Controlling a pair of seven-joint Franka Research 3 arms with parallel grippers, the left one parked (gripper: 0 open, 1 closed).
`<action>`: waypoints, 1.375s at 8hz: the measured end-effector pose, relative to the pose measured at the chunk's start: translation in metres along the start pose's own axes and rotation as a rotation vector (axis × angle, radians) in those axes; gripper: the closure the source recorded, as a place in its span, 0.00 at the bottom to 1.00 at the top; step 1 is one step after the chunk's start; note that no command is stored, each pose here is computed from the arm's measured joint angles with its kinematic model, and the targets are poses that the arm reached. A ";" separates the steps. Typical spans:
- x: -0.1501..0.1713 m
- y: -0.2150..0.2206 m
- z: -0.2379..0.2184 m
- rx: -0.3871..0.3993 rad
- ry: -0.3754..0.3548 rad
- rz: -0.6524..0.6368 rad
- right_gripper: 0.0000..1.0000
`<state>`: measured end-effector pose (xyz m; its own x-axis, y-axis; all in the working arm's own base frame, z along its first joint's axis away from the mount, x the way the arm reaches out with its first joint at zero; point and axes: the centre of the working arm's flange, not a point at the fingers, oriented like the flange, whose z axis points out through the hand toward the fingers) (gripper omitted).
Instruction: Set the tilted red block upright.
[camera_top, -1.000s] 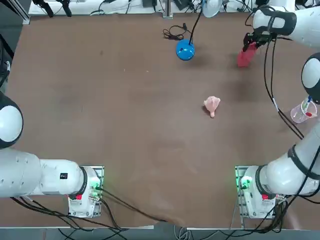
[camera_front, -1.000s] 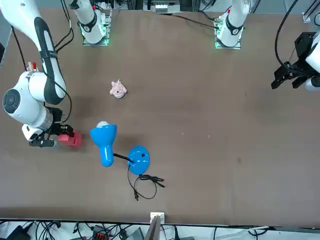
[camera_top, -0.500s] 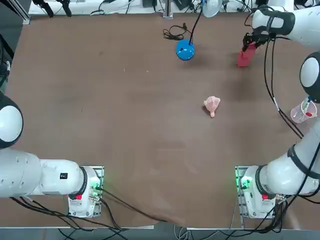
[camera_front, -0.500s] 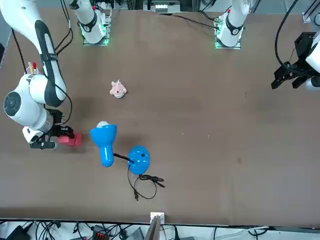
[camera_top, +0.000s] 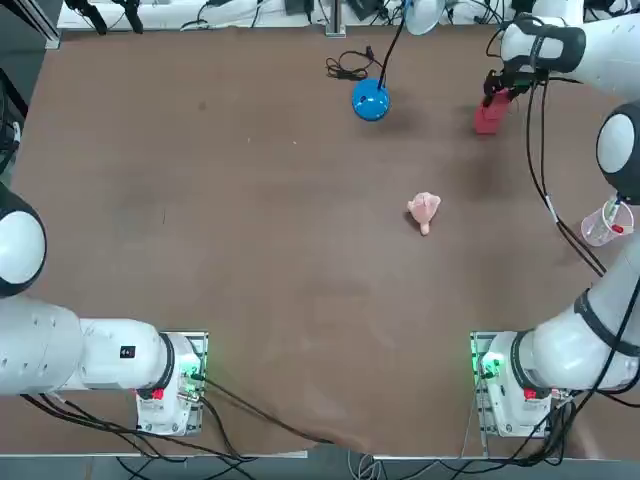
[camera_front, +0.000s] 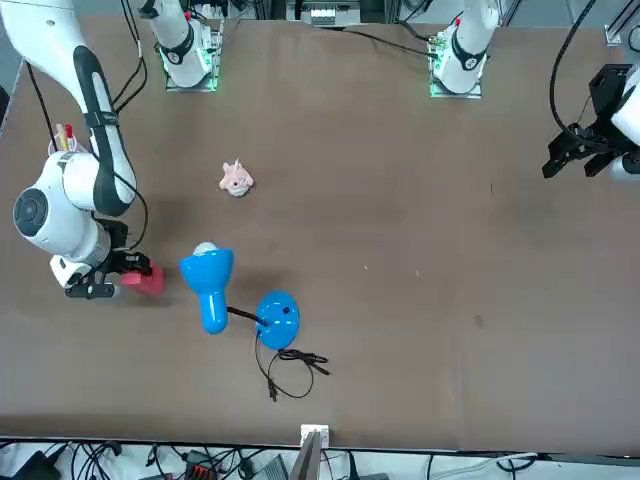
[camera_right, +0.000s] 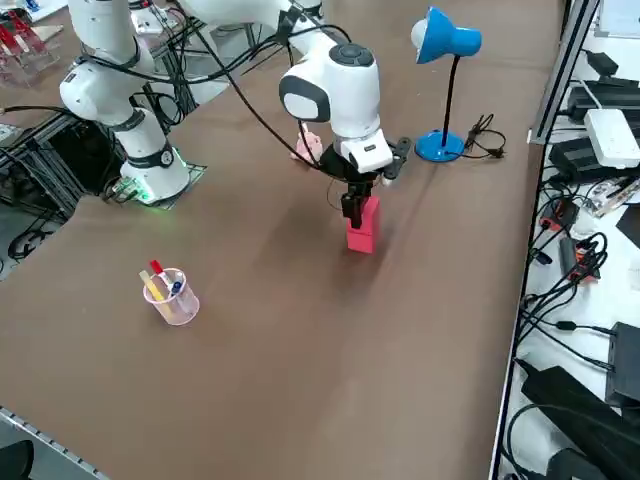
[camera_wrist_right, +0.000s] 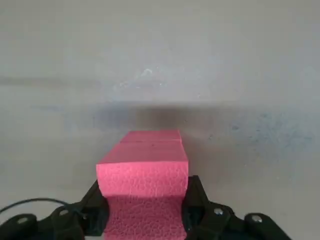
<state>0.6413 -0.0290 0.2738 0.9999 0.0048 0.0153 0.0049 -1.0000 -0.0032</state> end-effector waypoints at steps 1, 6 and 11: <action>0.000 0.000 0.000 0.000 0.000 -0.001 0.28; 0.001 0.000 -0.001 0.000 0.003 -0.003 0.28; 0.001 0.000 0.003 0.000 -0.005 -0.007 0.28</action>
<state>0.6423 -0.0287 0.2710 0.9999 0.0117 0.0102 0.0118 -0.9999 -0.0026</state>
